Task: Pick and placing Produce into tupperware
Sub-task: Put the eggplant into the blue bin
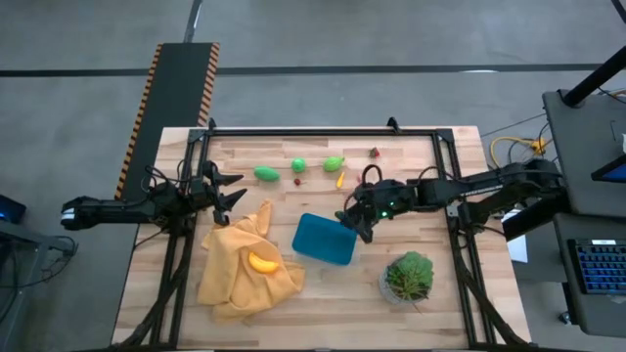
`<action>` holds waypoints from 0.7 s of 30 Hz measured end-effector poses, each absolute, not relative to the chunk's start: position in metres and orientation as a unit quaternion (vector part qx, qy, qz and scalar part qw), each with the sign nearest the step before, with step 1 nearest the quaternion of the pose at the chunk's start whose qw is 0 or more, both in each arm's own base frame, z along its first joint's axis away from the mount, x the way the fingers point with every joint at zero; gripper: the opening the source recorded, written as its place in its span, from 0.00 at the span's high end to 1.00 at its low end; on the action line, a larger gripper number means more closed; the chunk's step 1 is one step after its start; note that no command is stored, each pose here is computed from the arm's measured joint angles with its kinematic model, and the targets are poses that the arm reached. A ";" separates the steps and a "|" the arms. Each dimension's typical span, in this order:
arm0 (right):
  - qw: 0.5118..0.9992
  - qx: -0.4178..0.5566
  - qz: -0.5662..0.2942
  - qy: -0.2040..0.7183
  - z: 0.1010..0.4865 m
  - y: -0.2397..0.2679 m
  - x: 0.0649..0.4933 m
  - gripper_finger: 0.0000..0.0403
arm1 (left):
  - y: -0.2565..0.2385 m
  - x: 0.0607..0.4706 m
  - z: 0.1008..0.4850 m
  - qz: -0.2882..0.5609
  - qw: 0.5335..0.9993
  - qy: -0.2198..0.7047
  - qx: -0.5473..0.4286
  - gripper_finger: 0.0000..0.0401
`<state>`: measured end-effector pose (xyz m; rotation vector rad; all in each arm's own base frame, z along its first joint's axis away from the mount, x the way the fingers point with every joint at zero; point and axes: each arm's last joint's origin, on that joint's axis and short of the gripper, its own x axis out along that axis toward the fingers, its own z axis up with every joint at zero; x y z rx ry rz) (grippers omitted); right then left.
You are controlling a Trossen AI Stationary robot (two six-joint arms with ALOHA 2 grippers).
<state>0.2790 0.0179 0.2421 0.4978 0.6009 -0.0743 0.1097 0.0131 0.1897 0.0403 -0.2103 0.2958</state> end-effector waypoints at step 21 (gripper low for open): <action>0.848 0.193 -0.073 0.487 0.211 0.030 0.333 0.65 | 0.013 0.110 0.190 0.147 0.983 -0.105 0.020 0.54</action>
